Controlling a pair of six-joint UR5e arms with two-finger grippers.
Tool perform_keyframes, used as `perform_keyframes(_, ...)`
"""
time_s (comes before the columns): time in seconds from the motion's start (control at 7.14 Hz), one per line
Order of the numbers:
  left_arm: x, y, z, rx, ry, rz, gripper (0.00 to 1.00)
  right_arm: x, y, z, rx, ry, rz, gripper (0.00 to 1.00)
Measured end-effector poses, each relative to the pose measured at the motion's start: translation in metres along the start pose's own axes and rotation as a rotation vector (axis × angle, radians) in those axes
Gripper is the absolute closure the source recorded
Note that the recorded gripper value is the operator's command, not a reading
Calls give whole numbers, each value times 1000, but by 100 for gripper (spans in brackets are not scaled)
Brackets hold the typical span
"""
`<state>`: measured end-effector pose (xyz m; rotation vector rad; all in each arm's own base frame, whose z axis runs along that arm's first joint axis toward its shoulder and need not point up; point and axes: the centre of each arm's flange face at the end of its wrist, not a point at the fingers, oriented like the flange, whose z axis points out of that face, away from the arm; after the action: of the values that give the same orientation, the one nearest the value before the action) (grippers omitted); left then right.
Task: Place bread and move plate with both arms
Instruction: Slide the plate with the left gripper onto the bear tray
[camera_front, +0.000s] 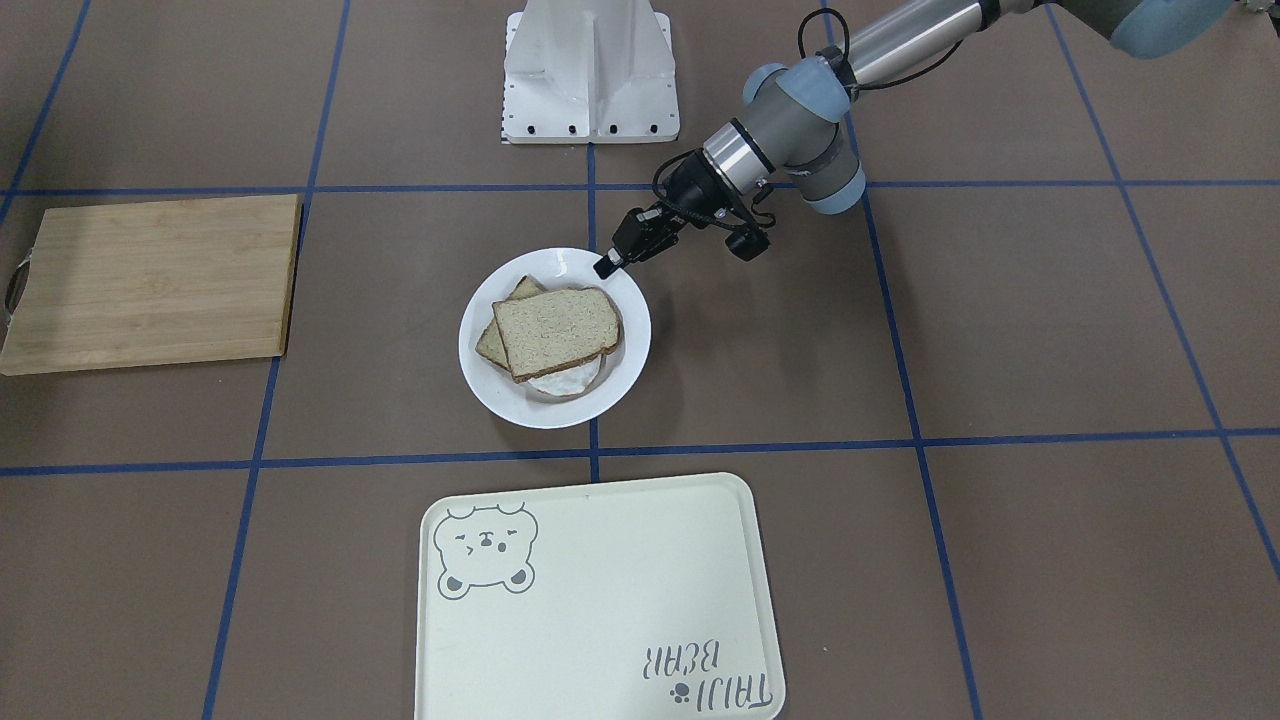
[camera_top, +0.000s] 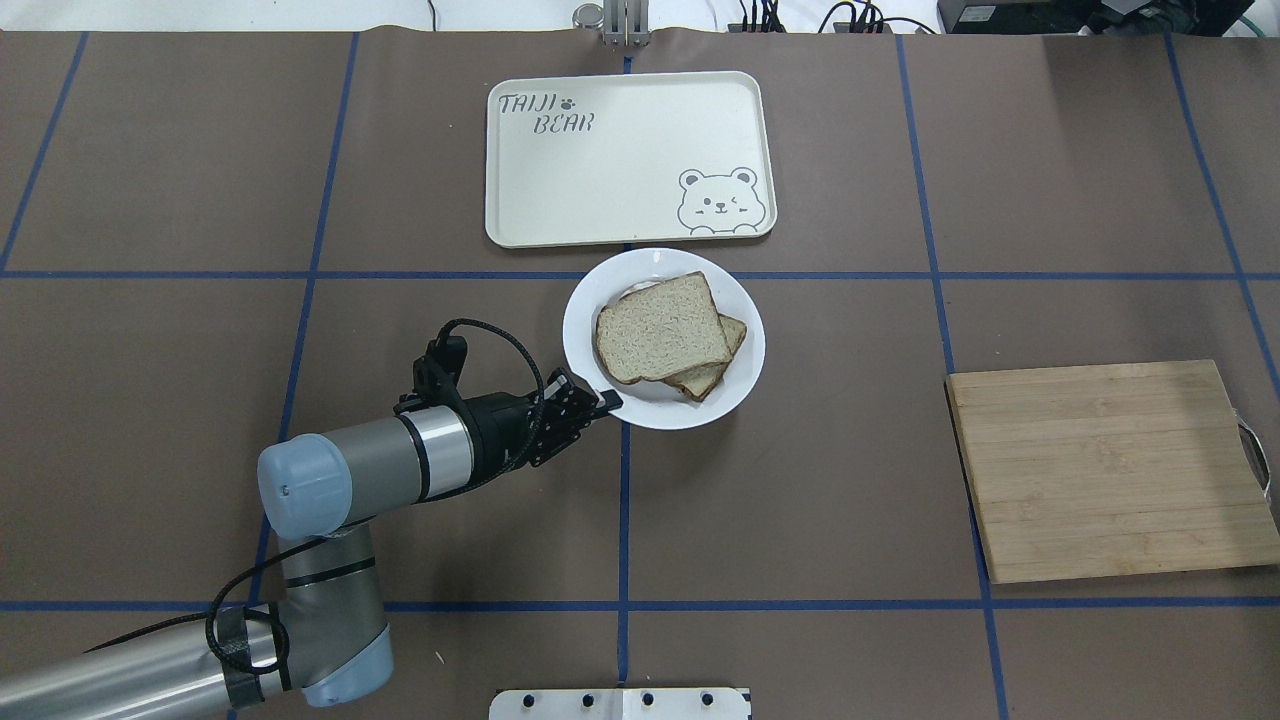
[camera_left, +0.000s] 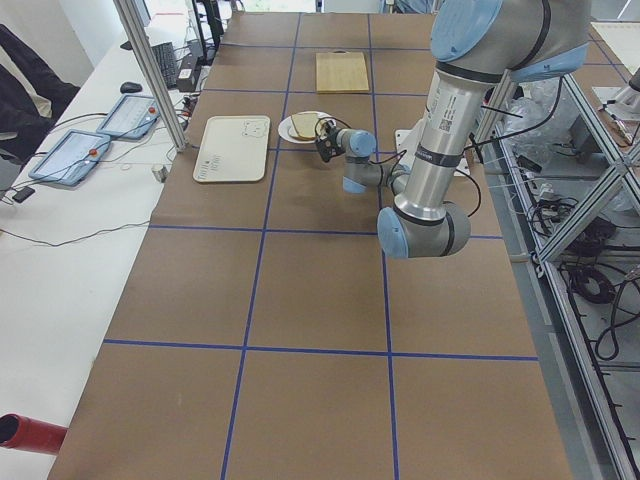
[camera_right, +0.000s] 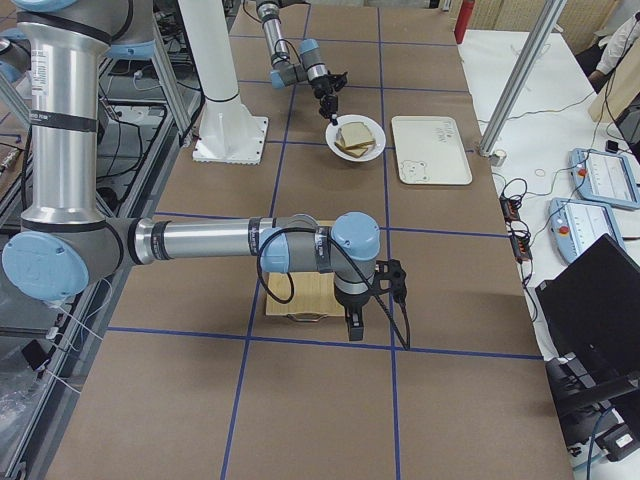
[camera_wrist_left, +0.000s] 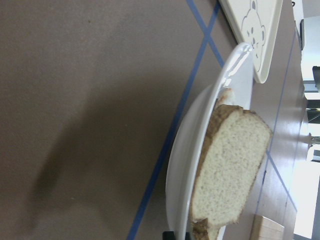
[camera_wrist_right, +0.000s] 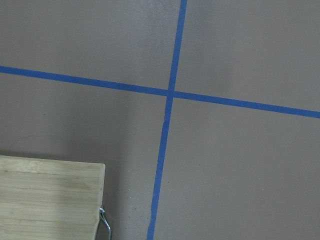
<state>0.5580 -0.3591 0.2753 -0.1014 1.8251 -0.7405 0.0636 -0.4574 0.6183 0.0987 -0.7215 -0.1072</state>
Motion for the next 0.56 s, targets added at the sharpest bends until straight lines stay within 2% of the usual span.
perform_keyframes(0.28, 36, -41, 8, 105, 68, -91, 100, 0, -2, 0, 1, 1, -1, 0)
perform_keyframes(0.56, 62, -100, 42, 235, 58, -102, 100, 0, -4, 0, 1, 1, -1, 0)
